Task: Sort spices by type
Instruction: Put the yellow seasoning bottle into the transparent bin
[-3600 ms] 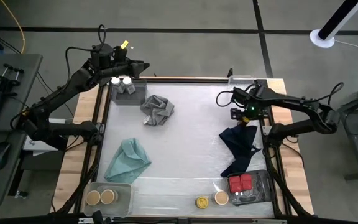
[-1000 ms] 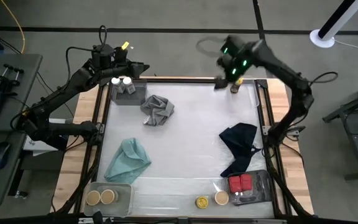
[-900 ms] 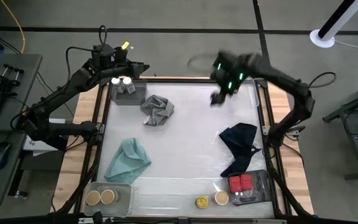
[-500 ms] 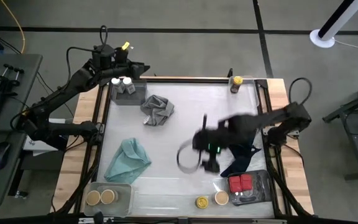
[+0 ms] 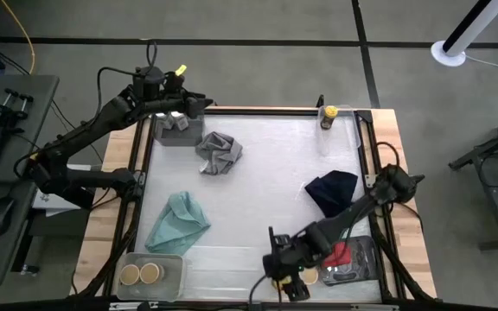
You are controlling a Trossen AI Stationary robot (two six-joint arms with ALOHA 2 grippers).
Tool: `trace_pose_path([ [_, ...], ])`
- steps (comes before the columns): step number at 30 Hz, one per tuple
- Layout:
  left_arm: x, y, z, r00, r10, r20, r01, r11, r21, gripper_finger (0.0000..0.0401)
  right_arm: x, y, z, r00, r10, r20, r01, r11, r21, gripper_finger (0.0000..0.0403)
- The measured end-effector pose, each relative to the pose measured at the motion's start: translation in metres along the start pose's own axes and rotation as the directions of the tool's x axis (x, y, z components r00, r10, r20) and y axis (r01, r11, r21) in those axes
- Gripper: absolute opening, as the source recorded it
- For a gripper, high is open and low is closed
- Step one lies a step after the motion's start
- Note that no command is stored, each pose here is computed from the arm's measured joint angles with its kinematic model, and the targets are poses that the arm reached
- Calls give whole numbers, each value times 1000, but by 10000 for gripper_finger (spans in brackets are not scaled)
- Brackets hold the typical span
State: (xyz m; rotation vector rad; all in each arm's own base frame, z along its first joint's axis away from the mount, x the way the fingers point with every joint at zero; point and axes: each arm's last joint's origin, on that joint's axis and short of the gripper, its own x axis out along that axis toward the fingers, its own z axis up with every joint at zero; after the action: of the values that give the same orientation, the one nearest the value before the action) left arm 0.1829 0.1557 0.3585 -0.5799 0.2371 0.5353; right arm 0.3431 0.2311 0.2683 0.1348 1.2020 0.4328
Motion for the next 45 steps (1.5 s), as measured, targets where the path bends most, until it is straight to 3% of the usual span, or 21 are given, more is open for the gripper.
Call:
trace_pose_path([
  [9,0,2,-4,999,19,-38,-19,1000,-11,245,29,11,-9,994,-109,-19,109,994,-18,321],
  [27,0,4,-9,995,42,-90,-42,999,-6,245,71,5,-15,983,-152,-104,151,988,-17,320],
  [32,0,4,-9,995,43,-89,-44,999,-5,245,70,3,-14,982,-157,-104,158,987,1,280],
  [35,0,4,-9,995,43,-89,-44,999,-5,245,63,-2,-9,976,-186,-113,189,982,16,230],
  [39,0,4,-9,995,43,-88,-44,999,-5,245,39,-16,3,951,-294,-94,289,955,-66,225],
  [42,0,4,-9,995,48,-86,-48,999,2,245,9,-39,12,907,-415,-67,410,908,-84,225],
  [45,0,4,-9,995,49,-85,-46,998,35,245,-30,-79,12,826,-551,-119,557,831,15,225],
])
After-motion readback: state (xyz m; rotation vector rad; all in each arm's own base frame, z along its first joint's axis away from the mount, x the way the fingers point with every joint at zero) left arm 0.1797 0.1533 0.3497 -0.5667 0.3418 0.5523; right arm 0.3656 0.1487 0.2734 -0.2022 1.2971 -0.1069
